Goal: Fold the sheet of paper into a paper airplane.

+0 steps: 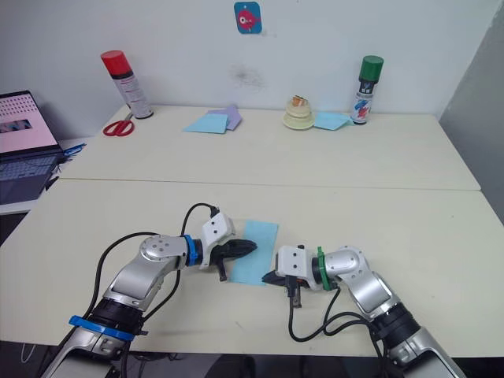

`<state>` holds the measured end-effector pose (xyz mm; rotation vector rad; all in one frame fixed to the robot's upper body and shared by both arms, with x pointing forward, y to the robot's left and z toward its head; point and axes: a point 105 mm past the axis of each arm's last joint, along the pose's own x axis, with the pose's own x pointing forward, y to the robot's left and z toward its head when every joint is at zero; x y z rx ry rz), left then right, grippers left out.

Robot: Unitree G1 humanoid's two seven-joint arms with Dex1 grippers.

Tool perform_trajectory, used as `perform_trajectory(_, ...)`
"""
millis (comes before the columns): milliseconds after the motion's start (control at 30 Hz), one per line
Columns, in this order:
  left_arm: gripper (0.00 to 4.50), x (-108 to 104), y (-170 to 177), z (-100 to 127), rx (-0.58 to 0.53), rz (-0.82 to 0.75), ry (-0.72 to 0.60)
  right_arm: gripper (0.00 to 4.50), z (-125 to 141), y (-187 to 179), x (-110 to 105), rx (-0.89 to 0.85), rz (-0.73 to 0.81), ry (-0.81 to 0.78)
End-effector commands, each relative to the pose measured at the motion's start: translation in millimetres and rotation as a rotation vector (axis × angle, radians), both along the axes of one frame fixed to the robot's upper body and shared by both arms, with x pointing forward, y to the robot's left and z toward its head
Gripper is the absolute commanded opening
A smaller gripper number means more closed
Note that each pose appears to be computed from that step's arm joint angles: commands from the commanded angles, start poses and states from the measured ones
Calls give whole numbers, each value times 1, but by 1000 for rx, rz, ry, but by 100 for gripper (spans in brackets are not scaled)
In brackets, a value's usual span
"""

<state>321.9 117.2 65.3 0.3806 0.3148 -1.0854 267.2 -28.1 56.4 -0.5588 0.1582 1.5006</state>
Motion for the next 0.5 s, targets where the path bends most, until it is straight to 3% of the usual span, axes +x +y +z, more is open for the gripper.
perform_trajectory(33, 0, 0, 3, 16, -45, 1, -26, 3, 28, 0, 7, 70, -24, -51)
perform_trajectory(333, 0, 7, 20, 76, -88, -18, -150, 3, 65, -15, 17, 82, -87, -128)
perform_trajectory(500, 0, -4, 28, 68, 18, -96, -127, 3, 77, -22, 23, 70, -144, -149)
